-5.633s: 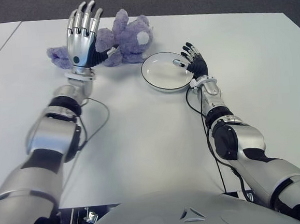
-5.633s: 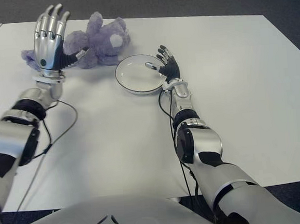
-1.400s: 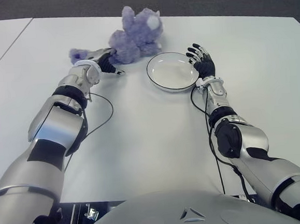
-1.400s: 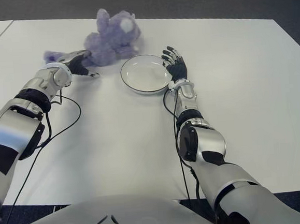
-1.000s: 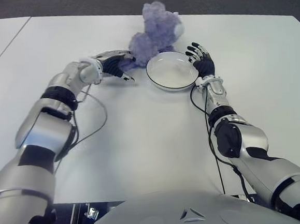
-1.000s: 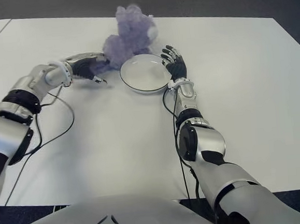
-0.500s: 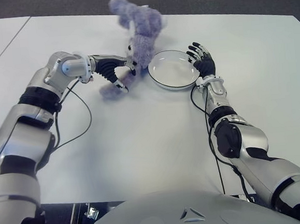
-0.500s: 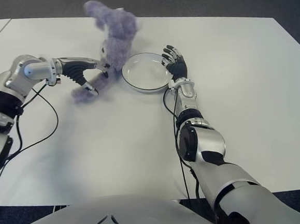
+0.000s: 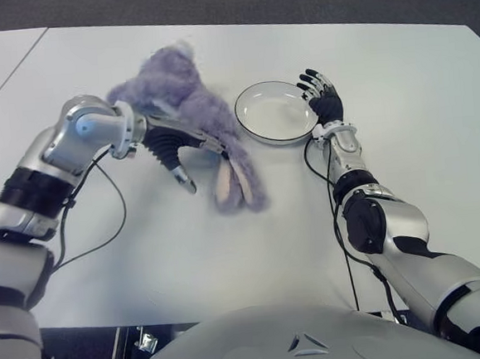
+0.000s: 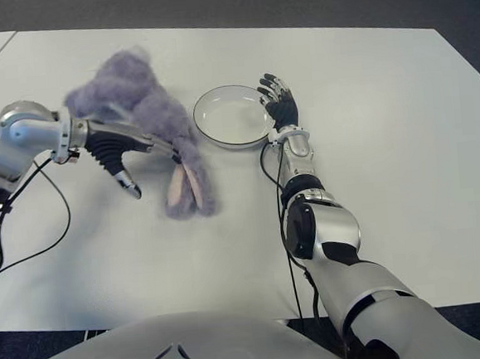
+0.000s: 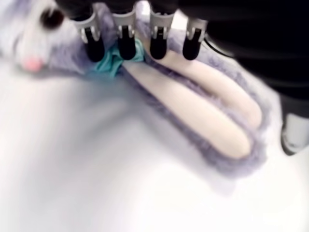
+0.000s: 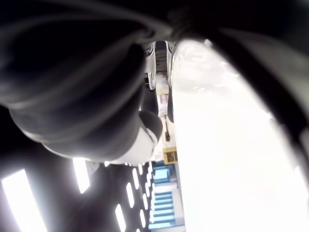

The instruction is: Put the doll into the plate.

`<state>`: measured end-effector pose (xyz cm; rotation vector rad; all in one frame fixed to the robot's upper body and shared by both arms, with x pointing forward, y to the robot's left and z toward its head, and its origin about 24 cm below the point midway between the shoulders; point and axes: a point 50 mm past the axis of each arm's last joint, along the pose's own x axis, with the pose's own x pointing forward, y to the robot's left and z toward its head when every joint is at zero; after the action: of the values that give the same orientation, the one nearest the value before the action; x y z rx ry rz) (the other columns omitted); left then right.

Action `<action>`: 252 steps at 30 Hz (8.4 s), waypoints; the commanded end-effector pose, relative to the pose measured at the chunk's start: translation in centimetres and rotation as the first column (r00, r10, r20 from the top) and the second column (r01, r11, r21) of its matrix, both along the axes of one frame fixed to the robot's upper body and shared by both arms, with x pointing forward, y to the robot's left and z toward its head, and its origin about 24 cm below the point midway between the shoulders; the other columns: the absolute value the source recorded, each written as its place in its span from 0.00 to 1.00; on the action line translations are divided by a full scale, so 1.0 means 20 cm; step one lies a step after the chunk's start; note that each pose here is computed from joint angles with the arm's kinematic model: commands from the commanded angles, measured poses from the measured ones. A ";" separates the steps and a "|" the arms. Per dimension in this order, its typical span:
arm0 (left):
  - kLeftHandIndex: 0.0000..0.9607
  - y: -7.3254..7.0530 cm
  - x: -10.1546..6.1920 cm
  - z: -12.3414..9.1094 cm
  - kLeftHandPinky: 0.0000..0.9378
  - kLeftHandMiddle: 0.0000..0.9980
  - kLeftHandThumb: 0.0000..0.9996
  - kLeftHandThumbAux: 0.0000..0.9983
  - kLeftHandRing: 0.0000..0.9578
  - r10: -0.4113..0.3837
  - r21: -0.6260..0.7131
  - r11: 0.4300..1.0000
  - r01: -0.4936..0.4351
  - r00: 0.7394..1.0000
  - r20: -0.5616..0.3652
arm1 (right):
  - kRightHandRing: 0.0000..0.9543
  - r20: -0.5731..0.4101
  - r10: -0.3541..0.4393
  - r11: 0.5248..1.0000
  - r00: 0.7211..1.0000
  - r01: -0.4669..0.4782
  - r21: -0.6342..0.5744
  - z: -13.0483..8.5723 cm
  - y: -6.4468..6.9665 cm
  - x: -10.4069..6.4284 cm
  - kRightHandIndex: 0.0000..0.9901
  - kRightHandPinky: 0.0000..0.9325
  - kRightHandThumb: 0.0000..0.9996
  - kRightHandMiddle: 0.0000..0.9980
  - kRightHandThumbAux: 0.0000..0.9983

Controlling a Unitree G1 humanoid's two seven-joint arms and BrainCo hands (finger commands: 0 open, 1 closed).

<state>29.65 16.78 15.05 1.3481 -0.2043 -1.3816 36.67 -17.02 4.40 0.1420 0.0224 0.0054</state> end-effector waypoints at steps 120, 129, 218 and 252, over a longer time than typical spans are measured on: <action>0.00 0.37 0.19 -0.35 0.00 0.00 0.00 0.45 0.00 0.157 0.194 0.952 -0.237 0.921 0.356 | 0.21 -0.456 -0.025 1.000 0.889 0.024 -0.007 -0.56 0.03 -0.40 0.28 0.16 1.00 0.21 0.89; 0.00 0.35 0.18 -0.37 0.00 0.00 0.00 0.48 0.00 0.228 0.176 0.944 -0.278 0.938 0.261 | 0.20 -0.455 -0.037 0.999 0.890 0.024 -0.035 -0.56 0.02 -0.40 0.29 0.19 1.00 0.20 0.87; 0.85 -0.35 0.51 0.48 0.95 0.89 0.11 0.78 0.93 -0.063 0.050 0.987 0.151 0.079 0.995 | 0.27 -0.452 -0.037 0.999 0.891 0.020 -0.042 -0.56 0.06 -0.40 0.30 0.19 0.96 0.27 0.87; 0.82 -0.75 0.43 0.30 0.93 0.88 0.01 0.71 0.91 -0.104 0.056 0.941 0.333 0.128 0.986 | 0.27 -0.464 -0.034 0.999 0.885 0.030 -0.015 -0.57 0.08 -0.40 0.29 0.15 0.97 0.26 0.86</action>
<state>39.35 5.34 23.11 1.9803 -1.4053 -0.2579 36.55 -16.89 4.50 0.0501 0.0013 -0.0493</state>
